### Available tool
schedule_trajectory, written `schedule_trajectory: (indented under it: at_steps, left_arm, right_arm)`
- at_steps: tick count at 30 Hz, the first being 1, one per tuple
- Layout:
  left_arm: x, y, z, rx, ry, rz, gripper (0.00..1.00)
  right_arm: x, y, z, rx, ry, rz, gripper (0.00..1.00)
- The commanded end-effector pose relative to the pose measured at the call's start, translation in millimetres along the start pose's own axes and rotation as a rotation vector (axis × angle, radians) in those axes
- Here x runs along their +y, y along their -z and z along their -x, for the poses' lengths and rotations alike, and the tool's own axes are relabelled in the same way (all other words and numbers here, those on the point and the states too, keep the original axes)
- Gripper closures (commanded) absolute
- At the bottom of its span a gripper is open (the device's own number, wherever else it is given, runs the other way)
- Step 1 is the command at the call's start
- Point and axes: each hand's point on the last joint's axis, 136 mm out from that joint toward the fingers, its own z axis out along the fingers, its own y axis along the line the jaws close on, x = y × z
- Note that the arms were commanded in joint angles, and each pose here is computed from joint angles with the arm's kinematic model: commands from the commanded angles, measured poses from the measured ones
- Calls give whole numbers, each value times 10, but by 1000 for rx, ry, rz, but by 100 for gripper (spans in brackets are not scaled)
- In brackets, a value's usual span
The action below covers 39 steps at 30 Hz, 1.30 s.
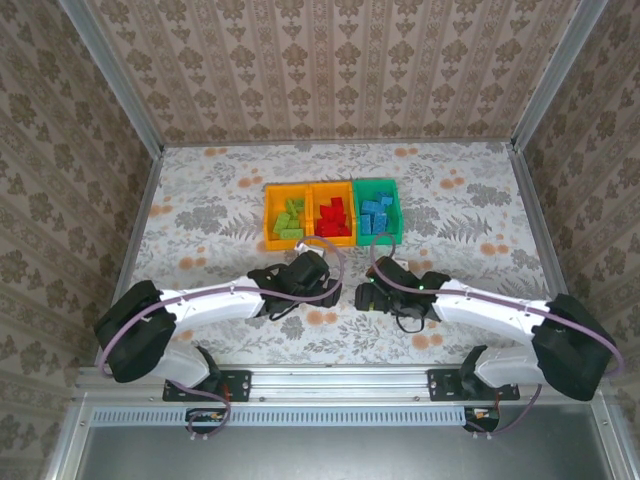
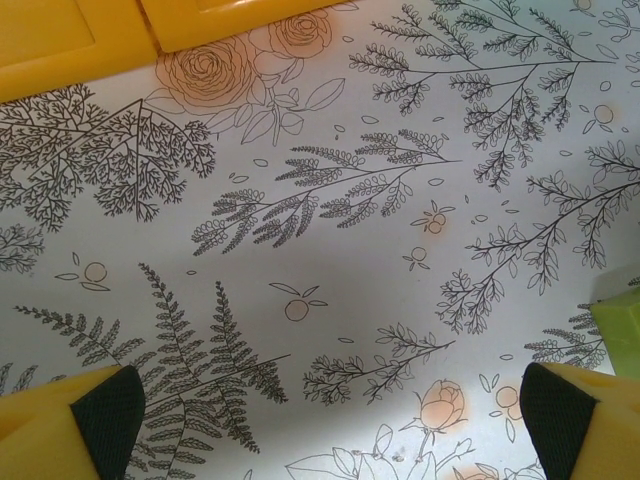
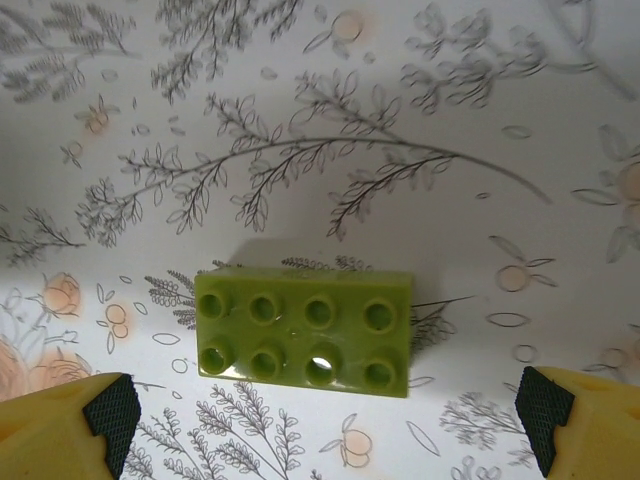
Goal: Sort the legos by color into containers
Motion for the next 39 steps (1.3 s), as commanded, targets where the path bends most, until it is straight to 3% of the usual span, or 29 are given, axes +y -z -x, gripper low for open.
schedule_trajectory:
  at_steps: [1, 12, 18, 22, 26, 31, 39]
  left_arm:
    - [70, 39, 24, -23, 33, 13, 0]
    - [242, 80, -70, -26, 71, 31, 0]
    - [403, 129, -104, -29, 92, 66, 0]
    - [574, 221, -106, -52, 125, 93, 0]
    - [793, 312, -155, -71, 176, 114, 0]
    - [1092, 411, -273, -77, 258, 149, 0]
    - [1363, 587, -345, -130, 321, 172, 0]
  right_arm:
    - [128, -47, 72, -26, 6, -3, 0]
    - [44, -314, 64, 8, 56, -135, 8]
    - [54, -363, 41, 36, 94, -166, 35]
    - [101, -343, 35, 40, 102, -143, 44]
    - [403, -208, 215, -9, 125, -38, 45]
    - [1104, 108, 682, -146, 180, 191, 45]
    - [1900, 269, 1419, -263, 263, 335, 45]
